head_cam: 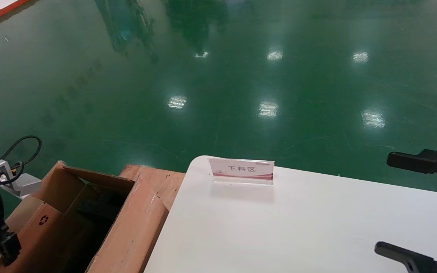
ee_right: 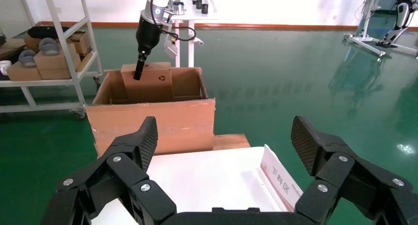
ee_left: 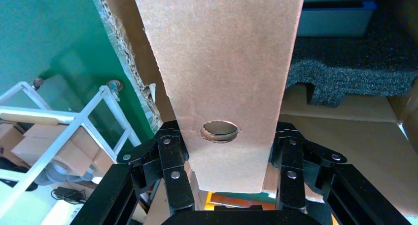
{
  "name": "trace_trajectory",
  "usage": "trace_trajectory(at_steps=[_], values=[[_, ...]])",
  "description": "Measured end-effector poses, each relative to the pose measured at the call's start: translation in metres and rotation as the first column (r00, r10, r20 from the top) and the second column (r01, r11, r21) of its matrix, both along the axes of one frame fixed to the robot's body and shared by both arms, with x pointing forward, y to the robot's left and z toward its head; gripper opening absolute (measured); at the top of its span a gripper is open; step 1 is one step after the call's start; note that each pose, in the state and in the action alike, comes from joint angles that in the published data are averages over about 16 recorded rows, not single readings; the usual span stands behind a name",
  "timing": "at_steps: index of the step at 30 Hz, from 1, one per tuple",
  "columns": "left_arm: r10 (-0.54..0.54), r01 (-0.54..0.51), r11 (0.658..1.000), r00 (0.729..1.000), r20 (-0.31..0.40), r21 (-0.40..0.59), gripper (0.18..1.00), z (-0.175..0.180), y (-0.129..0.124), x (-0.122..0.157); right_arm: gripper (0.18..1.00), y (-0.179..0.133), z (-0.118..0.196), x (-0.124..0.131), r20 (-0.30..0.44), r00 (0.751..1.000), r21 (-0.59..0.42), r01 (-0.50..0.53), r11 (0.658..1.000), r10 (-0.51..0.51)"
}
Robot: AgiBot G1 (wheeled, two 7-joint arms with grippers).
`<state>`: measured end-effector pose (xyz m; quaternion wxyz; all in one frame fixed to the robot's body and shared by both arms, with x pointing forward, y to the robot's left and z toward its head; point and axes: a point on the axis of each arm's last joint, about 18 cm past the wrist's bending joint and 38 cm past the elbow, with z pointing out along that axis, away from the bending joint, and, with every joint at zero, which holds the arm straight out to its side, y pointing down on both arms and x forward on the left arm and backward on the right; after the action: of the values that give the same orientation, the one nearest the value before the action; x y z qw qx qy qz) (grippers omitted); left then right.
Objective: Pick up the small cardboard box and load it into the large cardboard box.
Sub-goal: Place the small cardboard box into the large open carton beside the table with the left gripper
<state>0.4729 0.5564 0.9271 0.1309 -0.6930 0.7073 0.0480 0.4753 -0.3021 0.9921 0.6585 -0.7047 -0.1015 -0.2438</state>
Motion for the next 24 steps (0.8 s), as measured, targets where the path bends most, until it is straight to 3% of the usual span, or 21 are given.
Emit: trace_trajectory(at_steps=[12,24], values=[[0.02,-0.02,1.0,1.0,-0.002,-0.002,0.448,-0.0075,0.0006,0.0045,0.995,0.0,0.0,0.0,0.0,1.0,0.0,0.0,1.0,0.0],[0.023,-0.023,1.0,1.0,0.0,-0.002,0.547,-0.0081,0.0008,0.0056,0.995,-0.0001,0.0,0.0,0.0,1.0,0.0,0.0,1.0,0.0]])
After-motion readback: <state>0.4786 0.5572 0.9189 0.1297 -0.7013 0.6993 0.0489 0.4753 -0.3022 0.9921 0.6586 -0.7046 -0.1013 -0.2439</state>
